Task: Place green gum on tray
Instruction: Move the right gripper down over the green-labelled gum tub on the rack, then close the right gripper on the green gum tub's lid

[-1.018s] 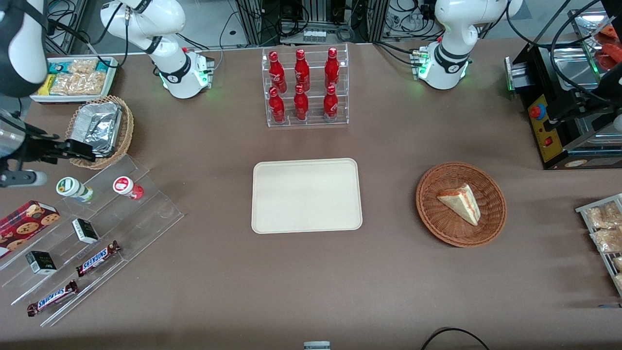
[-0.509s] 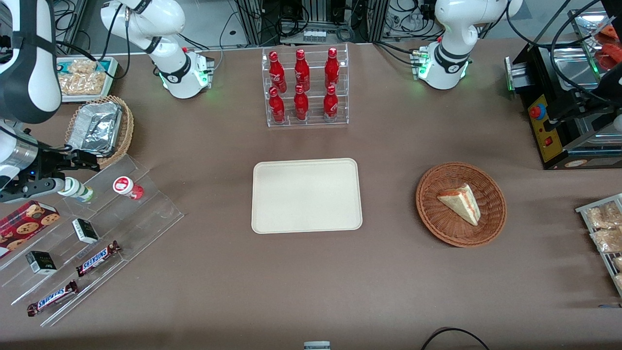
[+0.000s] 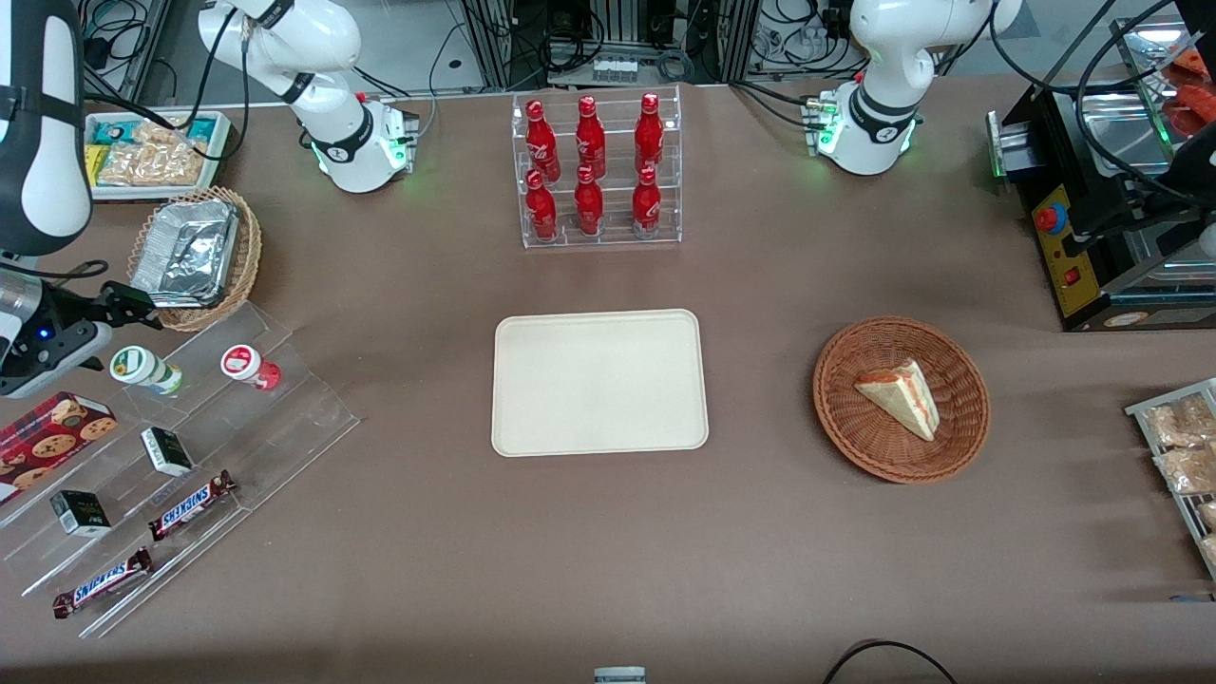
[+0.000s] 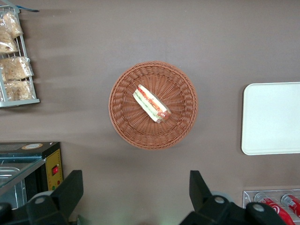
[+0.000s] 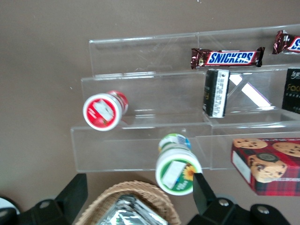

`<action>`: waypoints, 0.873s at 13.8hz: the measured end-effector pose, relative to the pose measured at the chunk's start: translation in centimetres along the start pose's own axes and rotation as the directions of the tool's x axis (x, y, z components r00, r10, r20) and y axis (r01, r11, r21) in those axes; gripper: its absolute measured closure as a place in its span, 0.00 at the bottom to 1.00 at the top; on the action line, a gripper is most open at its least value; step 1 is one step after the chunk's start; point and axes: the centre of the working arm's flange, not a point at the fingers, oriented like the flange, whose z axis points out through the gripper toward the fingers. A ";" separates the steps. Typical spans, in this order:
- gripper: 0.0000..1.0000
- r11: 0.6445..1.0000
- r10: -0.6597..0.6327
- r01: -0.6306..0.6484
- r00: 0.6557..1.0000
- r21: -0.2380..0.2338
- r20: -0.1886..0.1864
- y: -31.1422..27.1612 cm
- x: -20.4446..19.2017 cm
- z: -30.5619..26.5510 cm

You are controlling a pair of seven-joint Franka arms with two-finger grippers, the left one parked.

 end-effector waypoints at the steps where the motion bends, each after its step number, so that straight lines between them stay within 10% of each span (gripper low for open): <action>1: 0.00 1.000 -0.027 0.027 1.000 -0.009 -0.007 0.4 -0.5 0.4; 12: 0.00 0.995 -0.079 0.077 0.996 -0.070 -0.034 2.8 -3.4 5.3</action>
